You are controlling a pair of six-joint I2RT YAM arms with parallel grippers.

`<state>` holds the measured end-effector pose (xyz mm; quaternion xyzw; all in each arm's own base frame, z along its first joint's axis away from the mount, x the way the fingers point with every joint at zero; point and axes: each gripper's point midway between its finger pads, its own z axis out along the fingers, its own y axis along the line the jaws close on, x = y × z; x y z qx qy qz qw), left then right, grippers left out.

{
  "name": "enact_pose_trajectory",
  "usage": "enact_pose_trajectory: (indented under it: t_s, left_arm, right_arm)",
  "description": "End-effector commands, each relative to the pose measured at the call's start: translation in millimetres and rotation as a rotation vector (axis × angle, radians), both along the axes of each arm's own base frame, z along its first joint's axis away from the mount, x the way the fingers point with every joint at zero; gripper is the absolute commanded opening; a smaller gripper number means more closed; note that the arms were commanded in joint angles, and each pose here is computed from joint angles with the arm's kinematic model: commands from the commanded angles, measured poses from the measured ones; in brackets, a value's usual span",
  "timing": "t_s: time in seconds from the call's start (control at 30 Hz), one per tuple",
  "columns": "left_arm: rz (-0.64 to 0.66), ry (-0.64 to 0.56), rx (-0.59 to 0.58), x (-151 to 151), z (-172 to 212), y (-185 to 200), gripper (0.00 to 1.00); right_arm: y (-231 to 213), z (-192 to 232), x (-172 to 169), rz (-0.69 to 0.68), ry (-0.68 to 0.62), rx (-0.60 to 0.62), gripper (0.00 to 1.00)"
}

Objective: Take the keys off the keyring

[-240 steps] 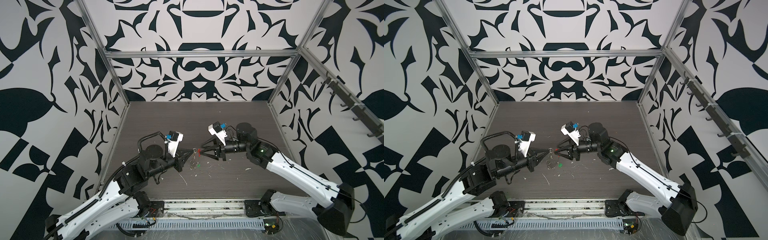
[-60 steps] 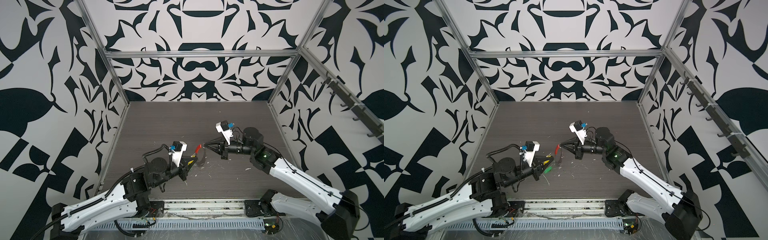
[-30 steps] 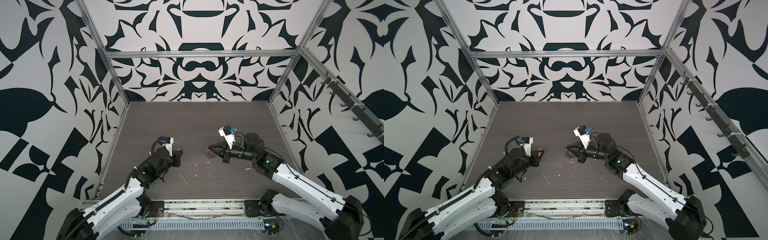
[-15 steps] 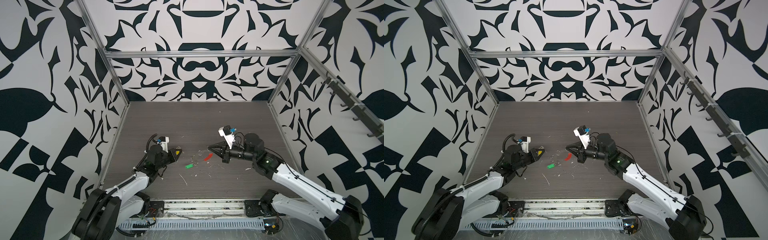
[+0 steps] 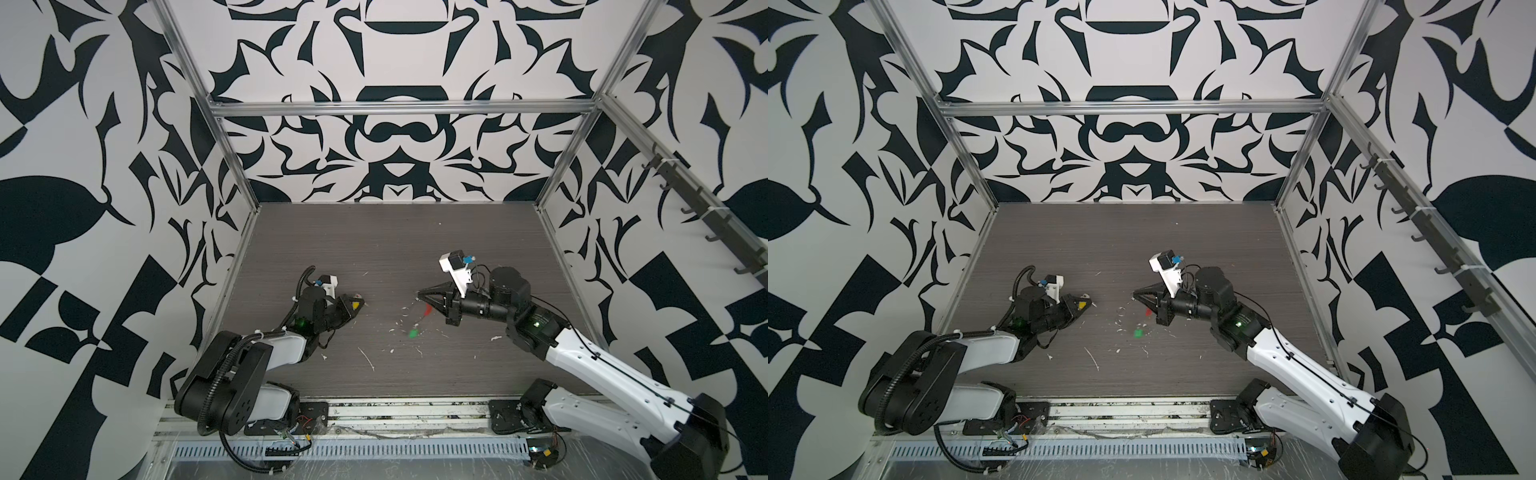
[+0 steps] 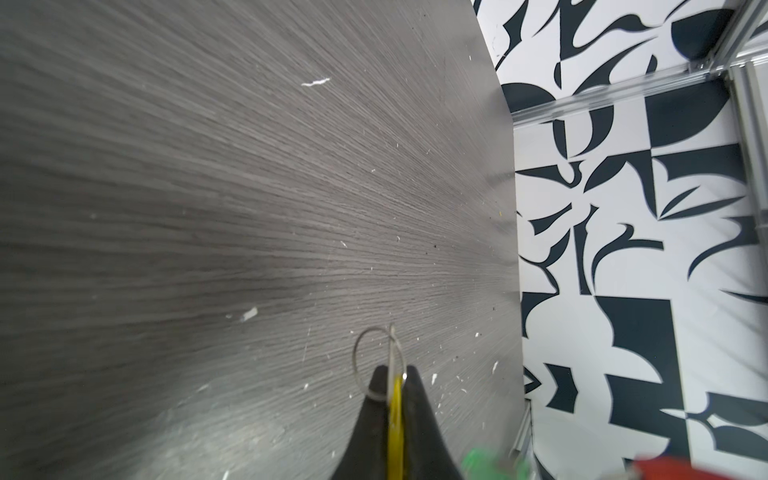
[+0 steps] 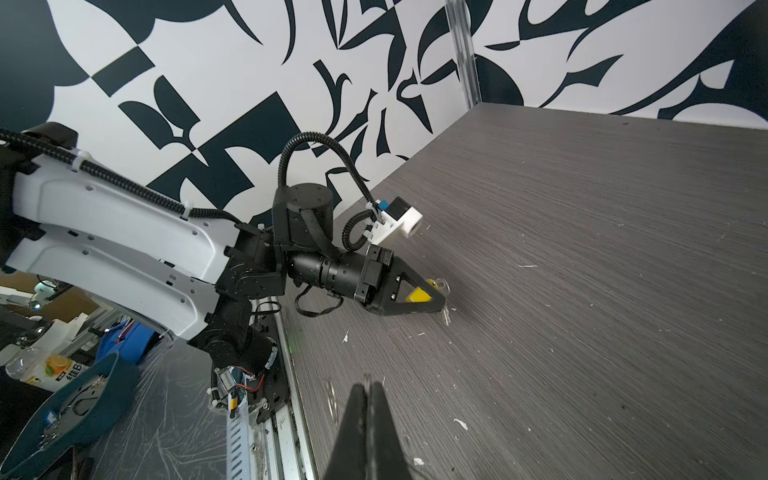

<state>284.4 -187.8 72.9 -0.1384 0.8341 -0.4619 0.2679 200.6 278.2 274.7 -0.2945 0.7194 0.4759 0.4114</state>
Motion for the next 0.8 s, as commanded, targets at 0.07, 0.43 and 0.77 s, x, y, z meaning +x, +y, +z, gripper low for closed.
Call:
enact_pose_trajectory:
  t_s: [0.07, 0.43, 0.77]
  left_arm:
    - [0.051, -0.010, 0.029, 8, 7, 8, 0.39]
    - [0.086, -0.113, 0.037, -3, 58, 20, 0.55]
    - [-0.064, -0.381, -0.078, -33, 157, 6, 0.83]
  right_arm:
    - [-2, 21, 0, -0.009, -0.064, 0.052, 0.00]
    - [-3, 27, 1, -0.023, -0.064, 0.065, 0.00]
    - [3, 52, 2, -0.001, -0.066, 0.115, 0.00]
